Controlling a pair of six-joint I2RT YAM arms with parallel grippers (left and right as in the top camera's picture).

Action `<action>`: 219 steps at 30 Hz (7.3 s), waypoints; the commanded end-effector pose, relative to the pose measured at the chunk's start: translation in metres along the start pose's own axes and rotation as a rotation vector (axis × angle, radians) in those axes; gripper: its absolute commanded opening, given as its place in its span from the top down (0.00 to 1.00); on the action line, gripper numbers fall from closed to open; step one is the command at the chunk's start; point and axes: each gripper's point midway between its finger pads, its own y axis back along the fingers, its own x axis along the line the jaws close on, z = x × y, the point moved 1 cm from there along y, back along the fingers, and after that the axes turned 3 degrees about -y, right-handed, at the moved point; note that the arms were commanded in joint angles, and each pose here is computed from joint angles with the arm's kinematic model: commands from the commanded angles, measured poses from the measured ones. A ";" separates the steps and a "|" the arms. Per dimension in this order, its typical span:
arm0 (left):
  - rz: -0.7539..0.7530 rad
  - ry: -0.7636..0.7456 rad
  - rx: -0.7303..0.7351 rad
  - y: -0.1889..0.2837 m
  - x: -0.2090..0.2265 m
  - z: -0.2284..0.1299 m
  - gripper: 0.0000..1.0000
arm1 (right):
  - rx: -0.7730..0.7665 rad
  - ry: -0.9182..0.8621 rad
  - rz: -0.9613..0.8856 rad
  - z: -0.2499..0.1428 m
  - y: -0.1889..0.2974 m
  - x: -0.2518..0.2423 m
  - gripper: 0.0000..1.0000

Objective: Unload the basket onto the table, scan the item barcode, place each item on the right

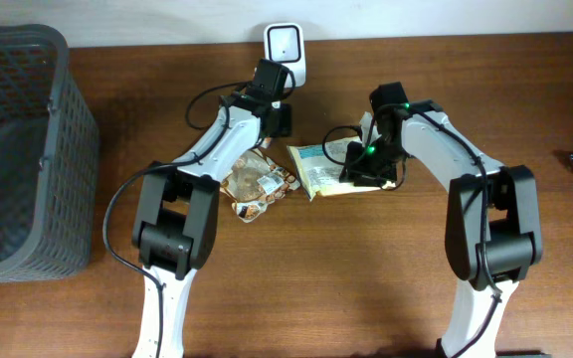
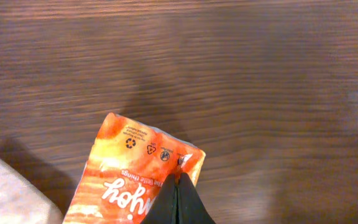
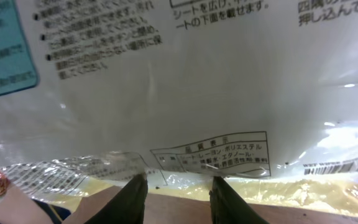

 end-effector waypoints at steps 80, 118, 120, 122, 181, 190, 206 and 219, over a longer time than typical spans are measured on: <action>-0.410 0.064 0.182 0.110 -0.032 -0.045 1.00 | -0.084 0.015 0.077 0.013 0.034 0.051 0.83; -0.103 0.075 0.207 0.024 -0.021 -0.072 1.00 | -0.151 -0.105 -0.034 0.042 0.076 -0.014 0.52; -0.102 0.045 0.212 0.029 -0.019 -0.070 1.00 | -0.151 -0.081 -0.031 0.041 0.073 -0.005 0.56; -0.096 0.035 0.216 0.041 -0.016 -0.062 1.00 | -0.163 -0.055 -0.025 0.043 0.070 0.004 0.57; -0.127 0.146 0.298 0.076 0.019 -0.058 1.00 | -0.302 0.015 0.011 0.102 0.004 0.022 0.96; -0.129 0.145 0.290 0.075 0.019 -0.056 1.00 | -0.159 -0.070 -0.084 0.067 -0.004 0.000 0.96; -0.215 0.115 0.189 0.083 0.005 -0.026 1.00 | -0.067 -0.060 -0.157 0.037 -0.014 0.006 0.96; -0.347 0.035 0.038 0.084 -0.042 0.005 1.00 | -0.159 -0.108 -0.123 0.068 0.002 -0.018 0.96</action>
